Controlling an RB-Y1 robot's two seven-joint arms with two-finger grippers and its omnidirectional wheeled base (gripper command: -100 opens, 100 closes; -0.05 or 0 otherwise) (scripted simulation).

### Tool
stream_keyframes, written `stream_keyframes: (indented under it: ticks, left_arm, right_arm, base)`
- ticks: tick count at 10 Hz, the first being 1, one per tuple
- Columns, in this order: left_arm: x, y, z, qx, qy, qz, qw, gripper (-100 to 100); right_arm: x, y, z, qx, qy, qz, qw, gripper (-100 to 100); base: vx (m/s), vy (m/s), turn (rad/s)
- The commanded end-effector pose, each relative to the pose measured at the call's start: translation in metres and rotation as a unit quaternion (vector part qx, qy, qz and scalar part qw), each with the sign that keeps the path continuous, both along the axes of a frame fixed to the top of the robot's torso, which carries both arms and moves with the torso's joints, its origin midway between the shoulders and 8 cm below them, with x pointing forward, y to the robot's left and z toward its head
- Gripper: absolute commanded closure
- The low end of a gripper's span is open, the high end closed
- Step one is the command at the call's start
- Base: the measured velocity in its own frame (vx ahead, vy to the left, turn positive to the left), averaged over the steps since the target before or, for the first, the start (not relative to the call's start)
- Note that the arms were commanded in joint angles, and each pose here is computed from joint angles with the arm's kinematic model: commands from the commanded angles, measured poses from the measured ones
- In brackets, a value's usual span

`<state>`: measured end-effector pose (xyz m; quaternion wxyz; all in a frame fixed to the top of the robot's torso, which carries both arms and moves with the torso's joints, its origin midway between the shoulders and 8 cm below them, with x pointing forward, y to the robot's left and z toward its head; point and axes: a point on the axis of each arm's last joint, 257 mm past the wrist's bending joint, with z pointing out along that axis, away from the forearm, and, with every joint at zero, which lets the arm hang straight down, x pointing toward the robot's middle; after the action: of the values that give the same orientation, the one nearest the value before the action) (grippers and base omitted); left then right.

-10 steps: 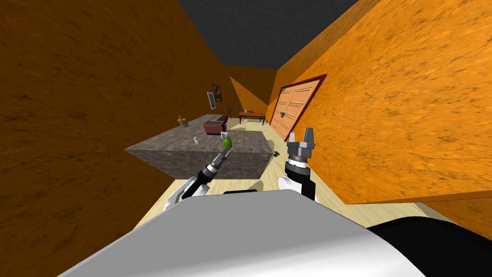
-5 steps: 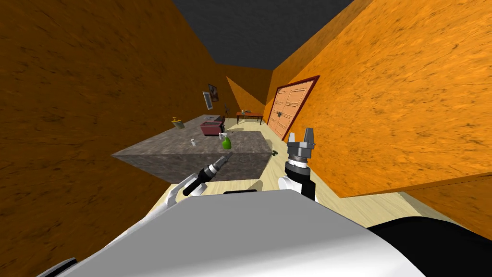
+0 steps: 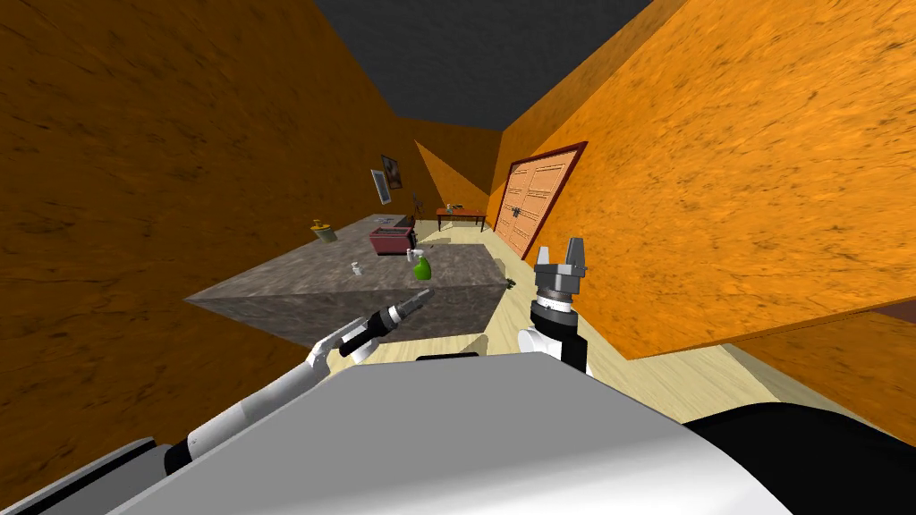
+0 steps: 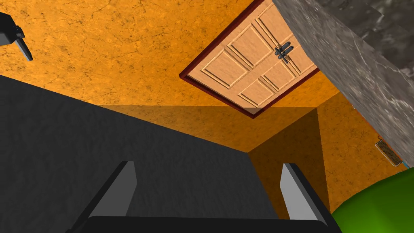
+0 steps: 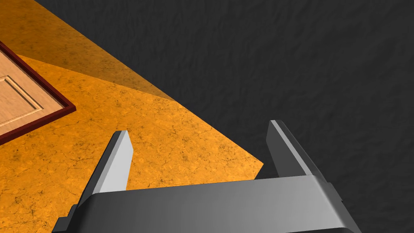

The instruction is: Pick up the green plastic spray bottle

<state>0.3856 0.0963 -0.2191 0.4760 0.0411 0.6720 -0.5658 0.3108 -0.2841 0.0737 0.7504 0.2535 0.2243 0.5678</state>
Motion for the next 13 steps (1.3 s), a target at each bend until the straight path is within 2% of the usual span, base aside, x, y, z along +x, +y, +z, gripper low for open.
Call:
stream_keyframes:
  ticks: [1,2,3,4,5,6,8,9,11,12,13]
  left_arm:
    - [0.0,0.007,-0.018,0.045,-0.003,-0.022,0.9988,-100]
    - [0.002,0.009,-0.017,0.049,-0.006,-0.022,0.9985,-100]
    - [0.001,0.017,-0.031,0.086,-0.01,-0.041,0.9954,-100]
    - [0.004,0.02,-0.031,0.091,-0.012,-0.04,0.995,-100]
    - [0.005,0.03,-0.043,0.127,-0.018,-0.057,0.9901,-100]
    - [0.006,0.033,-0.042,0.131,-0.019,-0.057,0.9895,-100]
    - [0.007,0.056,-0.06,0.197,-0.03,-0.089,0.976,-100]
    - [0.011,0.063,-0.058,0.206,-0.034,-0.087,0.974,-100]
    - [0.012,0.091,-0.069,0.266,-0.044,-0.115,0.9562,-100]
    - [0.017,0.097,-0.064,0.274,-0.05,-0.113,0.9537,-100]
    - [0.02,0.113,-0.064,0.304,-0.058,-0.125,0.9428,-100]
  right_arm:
    - [0.0,0.0,0.0,0.0,0.0,0.0,1.0,0]
    - [0.0,0.0,0.0,0.0,0.0,0.0,1.0,0]
    - [0.0,0.0,0.0,0.0,0.0,0.0,1.0,0]
    - [0.0,0.0,0.0,0.0,0.0,0.0,1.0,0]
    - [0.0,0.0,0.0,0.0,0.0,0.0,1.0,0]
    - [0.0,0.0,0.0,0.0,0.0,0.0,1.0,0]
    - [0.0,0.0,0.0,0.0,0.0,0.0,1.0,0]
    - [0.0,0.0,0.0,0.0,0.0,0.0,1.0,0]
    - [0.0,0.0,0.0,0.0,0.0,0.0,1.0,0]
    - [0.0,0.0,0.0,0.0,0.0,0.0,1.0,0]
    - [0.0,0.0,0.0,0.0,0.0,0.0,1.0,0]
  base:
    - [0.046,0.057,-0.124]
    - [0.037,0.055,-0.058]
    - [0.041,0.067,-0.134]
    - [0.035,0.061,-0.064]
    - [0.039,0.059,-0.118]
    - [0.036,0.05,-0.062]
    - [0.036,0.057,-0.161]
    - [0.036,0.061,-0.08]
    - [0.049,0.049,-0.163]
    - [0.044,0.035,-0.053]
    - [0.038,0.039,-0.102]
